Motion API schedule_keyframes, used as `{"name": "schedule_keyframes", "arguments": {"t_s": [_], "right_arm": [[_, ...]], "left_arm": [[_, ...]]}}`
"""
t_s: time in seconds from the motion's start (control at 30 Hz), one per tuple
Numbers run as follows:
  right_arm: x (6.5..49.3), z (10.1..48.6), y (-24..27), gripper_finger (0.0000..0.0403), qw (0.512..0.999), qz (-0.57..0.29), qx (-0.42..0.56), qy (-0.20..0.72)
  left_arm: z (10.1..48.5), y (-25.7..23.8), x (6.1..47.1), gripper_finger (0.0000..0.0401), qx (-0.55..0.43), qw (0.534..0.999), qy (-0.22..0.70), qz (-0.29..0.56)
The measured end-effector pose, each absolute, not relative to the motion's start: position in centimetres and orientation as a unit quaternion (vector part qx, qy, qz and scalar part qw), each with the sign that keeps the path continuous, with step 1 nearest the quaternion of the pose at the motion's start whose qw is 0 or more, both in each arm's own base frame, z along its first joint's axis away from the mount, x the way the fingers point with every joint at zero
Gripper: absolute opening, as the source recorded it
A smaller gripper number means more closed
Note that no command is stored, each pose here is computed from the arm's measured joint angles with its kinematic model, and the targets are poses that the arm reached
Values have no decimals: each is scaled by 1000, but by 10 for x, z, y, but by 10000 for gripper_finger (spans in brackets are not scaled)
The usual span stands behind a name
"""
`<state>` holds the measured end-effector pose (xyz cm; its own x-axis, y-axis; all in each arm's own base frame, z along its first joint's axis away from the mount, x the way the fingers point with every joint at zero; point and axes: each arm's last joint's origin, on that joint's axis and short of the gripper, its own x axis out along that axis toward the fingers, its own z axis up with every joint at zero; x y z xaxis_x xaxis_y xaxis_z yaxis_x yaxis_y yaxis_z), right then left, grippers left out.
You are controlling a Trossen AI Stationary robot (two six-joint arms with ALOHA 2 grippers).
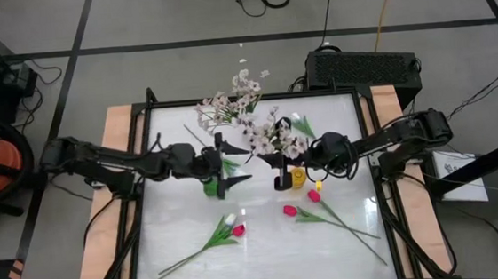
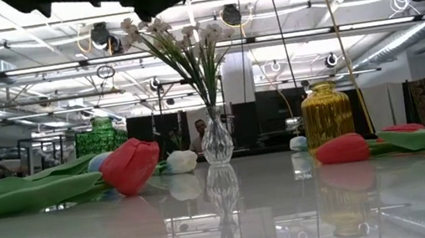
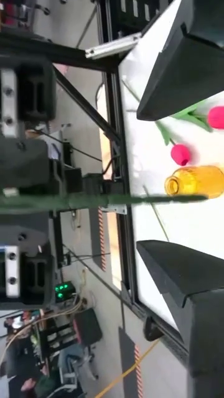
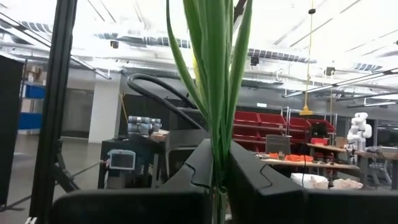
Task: Sort flowers into vase by color
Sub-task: Put the white flowers into the transparent vase
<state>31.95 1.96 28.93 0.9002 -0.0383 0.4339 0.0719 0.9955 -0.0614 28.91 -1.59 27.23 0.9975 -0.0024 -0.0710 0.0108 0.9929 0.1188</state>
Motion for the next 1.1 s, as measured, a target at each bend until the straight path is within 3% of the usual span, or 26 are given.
{"name": "schedule_keyframes", "arguments": {"t_s": [0.17, 0.33, 0.47, 0.7, 0.87, 1.1], "right_arm": [[320, 288, 19, 17, 975, -30, -43, -215], [320, 288, 18, 18, 975, -31, -44, -215], [320, 288, 18, 18, 975, -33, -52, -213], [321, 287, 18, 18, 977, -34, -52, -206], [323, 282, 19, 39, 982, -32, -58, -179], [321, 280, 10, 115, 990, -37, -23, -134]], "left_arm": [[272, -16, 295, 327, 62, 997, 40, -3], [277, -16, 296, 271, 61, 998, 35, -6], [275, -15, 296, 200, 72, 996, 48, 10], [273, -9, 296, 25, 74, 995, 59, 37], [268, -6, 295, 21, 78, 993, 85, 40], [274, 3, 282, 10, 77, 987, 133, 51]]}}
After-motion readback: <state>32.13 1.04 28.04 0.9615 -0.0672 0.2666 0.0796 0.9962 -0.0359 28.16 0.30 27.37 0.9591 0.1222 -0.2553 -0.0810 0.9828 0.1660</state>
